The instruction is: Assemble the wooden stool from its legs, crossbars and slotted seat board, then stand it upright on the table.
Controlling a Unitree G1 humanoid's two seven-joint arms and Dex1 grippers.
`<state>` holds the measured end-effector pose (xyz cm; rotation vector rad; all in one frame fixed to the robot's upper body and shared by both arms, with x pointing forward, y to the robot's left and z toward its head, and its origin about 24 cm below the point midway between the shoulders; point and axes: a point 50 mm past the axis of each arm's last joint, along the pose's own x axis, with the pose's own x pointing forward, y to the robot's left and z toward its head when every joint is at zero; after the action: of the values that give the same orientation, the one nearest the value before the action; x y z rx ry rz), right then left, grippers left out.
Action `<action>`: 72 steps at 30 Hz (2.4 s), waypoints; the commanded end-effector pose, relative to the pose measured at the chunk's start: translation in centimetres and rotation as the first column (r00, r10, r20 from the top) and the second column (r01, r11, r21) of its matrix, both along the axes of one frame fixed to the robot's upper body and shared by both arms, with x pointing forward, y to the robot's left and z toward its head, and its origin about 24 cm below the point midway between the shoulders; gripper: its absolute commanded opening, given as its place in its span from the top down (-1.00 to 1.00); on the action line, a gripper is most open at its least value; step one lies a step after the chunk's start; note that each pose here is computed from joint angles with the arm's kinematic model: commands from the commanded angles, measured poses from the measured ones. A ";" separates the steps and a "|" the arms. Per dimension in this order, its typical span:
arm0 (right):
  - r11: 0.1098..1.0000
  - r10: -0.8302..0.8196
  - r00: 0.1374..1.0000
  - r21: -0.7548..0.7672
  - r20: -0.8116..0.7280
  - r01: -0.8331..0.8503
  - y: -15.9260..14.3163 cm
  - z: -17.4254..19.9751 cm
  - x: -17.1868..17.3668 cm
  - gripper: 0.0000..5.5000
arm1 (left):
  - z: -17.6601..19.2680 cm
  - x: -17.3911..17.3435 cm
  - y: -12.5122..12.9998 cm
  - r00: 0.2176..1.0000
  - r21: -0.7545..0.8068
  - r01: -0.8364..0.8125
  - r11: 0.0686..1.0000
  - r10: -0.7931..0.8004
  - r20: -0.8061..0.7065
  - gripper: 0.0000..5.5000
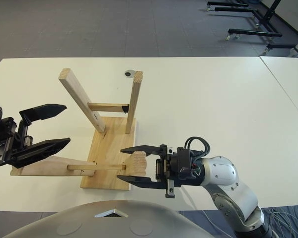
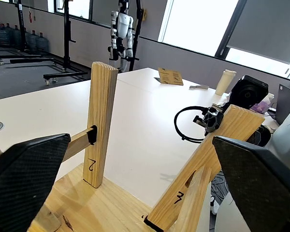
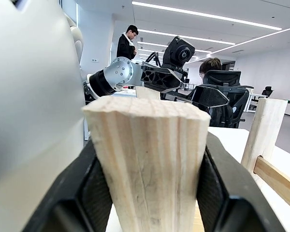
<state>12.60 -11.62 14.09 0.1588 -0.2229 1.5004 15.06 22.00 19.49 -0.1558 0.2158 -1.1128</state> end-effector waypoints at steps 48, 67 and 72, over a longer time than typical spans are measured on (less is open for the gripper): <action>0.994 -0.052 0.998 -0.093 0.023 0.054 -0.4 -0.9 0.9 0.26 | -0.2 -2.7 6.0 0.981 0.035 -0.133 0.991 0.136 -0.137 -0.96; 0.995 -0.046 0.999 -0.085 0.017 0.047 0.1 -0.4 1.3 0.26 | 0.2 -2.7 4.2 0.986 -0.023 -0.113 0.993 0.109 -0.126 -0.96; 0.996 -0.033 0.999 -0.082 0.019 0.034 0.2 -0.3 1.5 0.26 | -1.0 -2.6 3.6 0.982 -0.014 -0.118 0.993 0.114 -0.149 -0.96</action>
<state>13.76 -11.29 14.20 0.0916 -0.2216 1.4836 12.38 25.94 19.20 -0.2869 0.2845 -1.0031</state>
